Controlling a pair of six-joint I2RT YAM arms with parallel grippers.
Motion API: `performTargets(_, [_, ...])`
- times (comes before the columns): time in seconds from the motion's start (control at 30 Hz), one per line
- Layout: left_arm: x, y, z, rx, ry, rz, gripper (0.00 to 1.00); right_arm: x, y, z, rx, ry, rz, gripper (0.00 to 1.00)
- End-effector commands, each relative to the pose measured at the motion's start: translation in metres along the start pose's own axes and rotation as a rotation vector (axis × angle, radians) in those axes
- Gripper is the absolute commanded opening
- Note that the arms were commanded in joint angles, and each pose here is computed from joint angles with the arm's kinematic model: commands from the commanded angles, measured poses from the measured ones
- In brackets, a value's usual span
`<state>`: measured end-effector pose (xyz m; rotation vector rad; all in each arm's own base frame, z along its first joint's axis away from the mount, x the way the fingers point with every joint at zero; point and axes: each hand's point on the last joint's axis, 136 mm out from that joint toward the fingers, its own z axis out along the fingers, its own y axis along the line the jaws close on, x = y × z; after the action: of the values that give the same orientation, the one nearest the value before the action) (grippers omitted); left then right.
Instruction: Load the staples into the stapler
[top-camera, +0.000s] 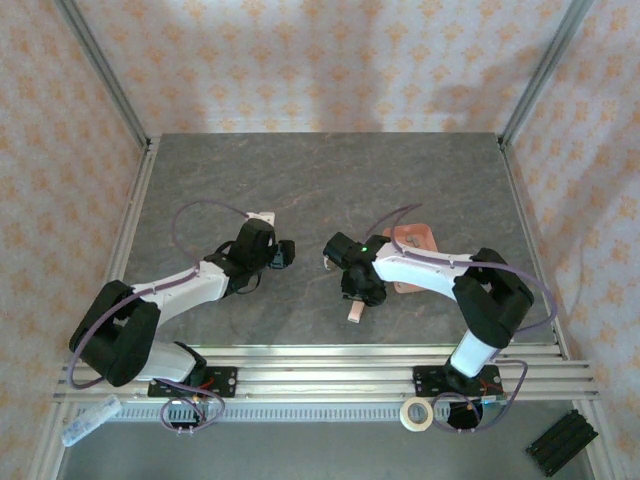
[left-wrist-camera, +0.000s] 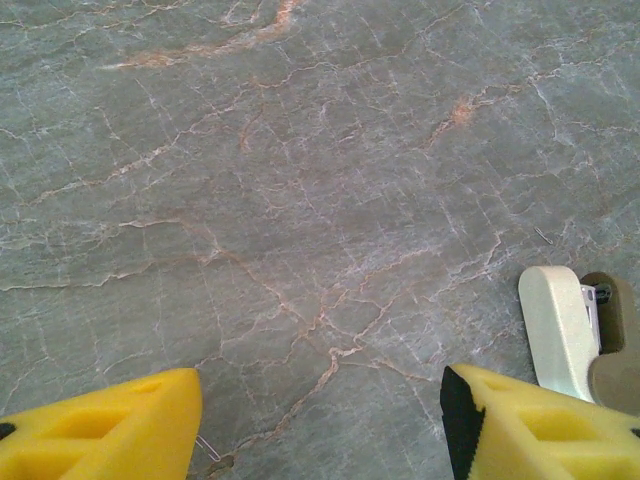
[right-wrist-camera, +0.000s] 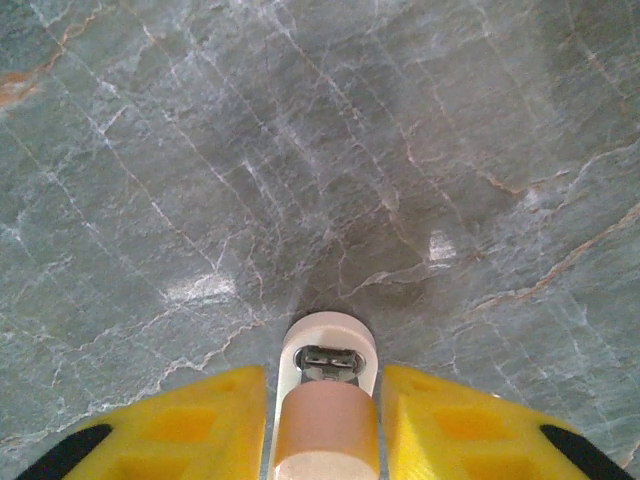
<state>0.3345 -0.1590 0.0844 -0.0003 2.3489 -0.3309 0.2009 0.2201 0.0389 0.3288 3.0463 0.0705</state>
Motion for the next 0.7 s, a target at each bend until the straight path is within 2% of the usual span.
performTargets(0.0, [-0.008,-0.010,0.001,0.023,-0.018,-0.016,0.65,-0.005,-0.008,0.006,0.028,-0.022,0.017,0.34])
performTargets(0.1, [-0.008,-0.012,0.001,0.026,-0.016,-0.013,0.64,-0.005,-0.009,0.009,0.031,-0.018,0.014,0.32])
performTargets(0.2, [-0.008,-0.013,0.000,0.031,-0.012,-0.009,0.64,-0.005,-0.011,0.010,0.039,-0.022,0.008,0.23])
performTargets(0.33, [-0.010,-0.023,-0.006,0.080,0.006,-0.013,0.63,-0.017,-0.012,-0.006,0.012,-0.107,-0.035,0.16])
performTargets(0.43, [-0.013,-0.047,-0.014,0.200,0.036,-0.017,0.63,-0.036,-0.009,-0.033,-0.048,-0.251,-0.160,0.13])
performTargets(0.57, [-0.011,-0.084,-0.024,0.400,0.104,-0.067,0.63,-0.053,0.009,-0.075,-0.225,-0.498,-0.428,0.09])
performTargets(0.67, [-0.010,-0.110,-0.029,0.555,0.151,-0.134,0.55,-0.052,0.017,-0.103,-0.358,-0.682,-0.626,0.03])
